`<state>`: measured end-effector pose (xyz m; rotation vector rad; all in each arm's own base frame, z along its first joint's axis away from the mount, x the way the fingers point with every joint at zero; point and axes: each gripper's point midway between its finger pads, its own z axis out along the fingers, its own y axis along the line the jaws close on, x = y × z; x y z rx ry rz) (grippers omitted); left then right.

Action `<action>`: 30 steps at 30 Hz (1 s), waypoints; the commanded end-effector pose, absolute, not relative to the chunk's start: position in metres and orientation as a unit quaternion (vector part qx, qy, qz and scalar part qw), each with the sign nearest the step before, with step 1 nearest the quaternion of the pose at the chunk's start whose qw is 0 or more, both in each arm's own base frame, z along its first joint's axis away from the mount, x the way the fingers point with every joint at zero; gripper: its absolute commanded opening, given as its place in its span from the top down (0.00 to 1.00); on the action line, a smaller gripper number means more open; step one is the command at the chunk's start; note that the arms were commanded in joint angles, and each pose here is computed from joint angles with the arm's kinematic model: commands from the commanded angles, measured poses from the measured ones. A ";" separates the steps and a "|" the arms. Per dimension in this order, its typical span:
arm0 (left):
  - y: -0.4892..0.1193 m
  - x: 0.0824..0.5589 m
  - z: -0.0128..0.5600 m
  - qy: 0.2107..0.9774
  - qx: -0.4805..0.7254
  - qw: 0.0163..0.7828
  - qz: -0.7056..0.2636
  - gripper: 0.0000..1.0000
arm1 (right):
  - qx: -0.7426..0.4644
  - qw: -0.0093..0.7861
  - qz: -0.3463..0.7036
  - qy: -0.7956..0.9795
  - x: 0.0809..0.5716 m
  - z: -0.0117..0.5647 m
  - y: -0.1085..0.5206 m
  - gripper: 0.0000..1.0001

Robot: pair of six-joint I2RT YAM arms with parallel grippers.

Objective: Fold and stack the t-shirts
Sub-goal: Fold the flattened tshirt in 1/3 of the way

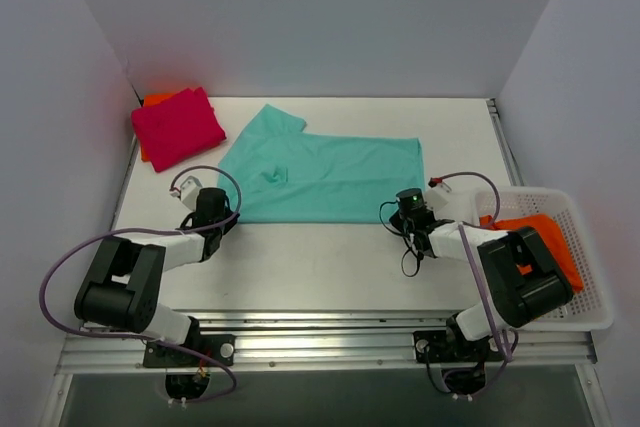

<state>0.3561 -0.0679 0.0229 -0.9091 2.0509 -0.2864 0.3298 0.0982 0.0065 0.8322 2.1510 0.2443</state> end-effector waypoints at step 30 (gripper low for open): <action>-0.100 0.271 0.165 0.766 -0.278 0.516 -0.262 0.06 | 0.317 0.472 0.090 0.818 0.270 0.123 0.063 0.00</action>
